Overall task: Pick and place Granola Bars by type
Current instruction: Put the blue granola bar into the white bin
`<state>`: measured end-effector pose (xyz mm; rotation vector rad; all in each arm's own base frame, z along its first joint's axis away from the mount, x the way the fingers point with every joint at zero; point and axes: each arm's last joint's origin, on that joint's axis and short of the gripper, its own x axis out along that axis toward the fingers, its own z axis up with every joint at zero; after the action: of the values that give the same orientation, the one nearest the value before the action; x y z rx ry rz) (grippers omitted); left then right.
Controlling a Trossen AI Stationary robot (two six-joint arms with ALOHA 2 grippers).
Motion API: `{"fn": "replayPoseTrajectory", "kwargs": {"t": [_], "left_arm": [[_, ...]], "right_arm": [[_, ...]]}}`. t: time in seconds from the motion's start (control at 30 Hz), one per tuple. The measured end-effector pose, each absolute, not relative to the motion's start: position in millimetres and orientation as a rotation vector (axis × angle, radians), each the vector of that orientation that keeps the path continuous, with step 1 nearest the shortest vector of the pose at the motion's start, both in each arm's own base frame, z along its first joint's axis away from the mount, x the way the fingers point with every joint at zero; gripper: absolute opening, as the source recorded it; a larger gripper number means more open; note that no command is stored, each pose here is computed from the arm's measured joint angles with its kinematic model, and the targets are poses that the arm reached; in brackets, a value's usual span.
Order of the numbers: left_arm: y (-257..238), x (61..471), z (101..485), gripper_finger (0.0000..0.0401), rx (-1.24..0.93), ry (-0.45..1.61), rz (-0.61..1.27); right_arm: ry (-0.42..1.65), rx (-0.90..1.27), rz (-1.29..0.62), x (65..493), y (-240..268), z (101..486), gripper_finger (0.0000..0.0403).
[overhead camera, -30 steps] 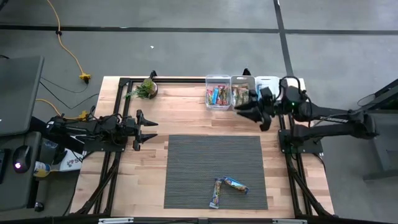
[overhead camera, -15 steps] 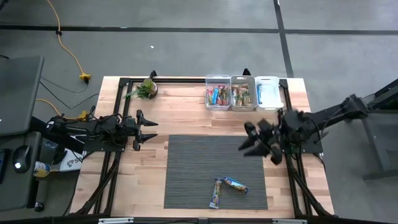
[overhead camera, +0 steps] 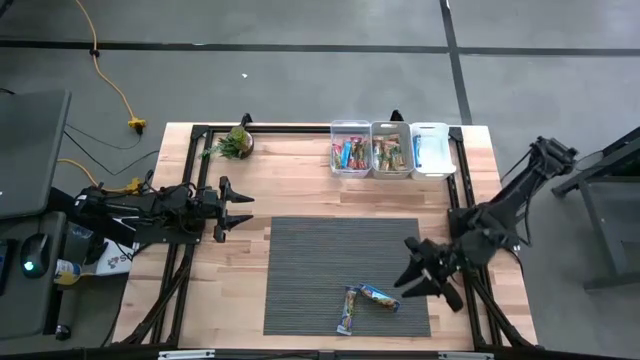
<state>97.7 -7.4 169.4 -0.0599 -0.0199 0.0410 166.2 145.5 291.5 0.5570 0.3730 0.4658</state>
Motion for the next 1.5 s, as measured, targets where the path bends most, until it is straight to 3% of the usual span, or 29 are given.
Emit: {"fn": "replayPoseTrajectory", "kwargs": {"t": [0.3, 0.67, 0.9, 1.13, 1.5], "left_arm": [[-7, 98, 169, 0.0227, -0.06, -0.02, 0.041], [-7, 98, 169, 0.0227, -0.06, -0.02, 0.041], [-7, 98, 169, 0.0227, -0.06, -0.02, 0.041], [-7, 98, 169, 0.0227, -0.06, -0.02, 0.041], [-7, 98, 169, 0.0227, -0.06, -0.02, 0.041]], "right_arm": [[0.41, 0.44, 0.352, 183, 192, 323, 0.013], [0.807, 0.381, 0.079, 233, 234, 336, 0.013], [1.113, 0.372, -0.081, 261, 242, 304, 0.0137], [1.328, 0.419, -0.155, 273, 239, 260, 0.0183], [1.37, 0.435, -0.238, 279, 218, 225, 0.0244]]}}
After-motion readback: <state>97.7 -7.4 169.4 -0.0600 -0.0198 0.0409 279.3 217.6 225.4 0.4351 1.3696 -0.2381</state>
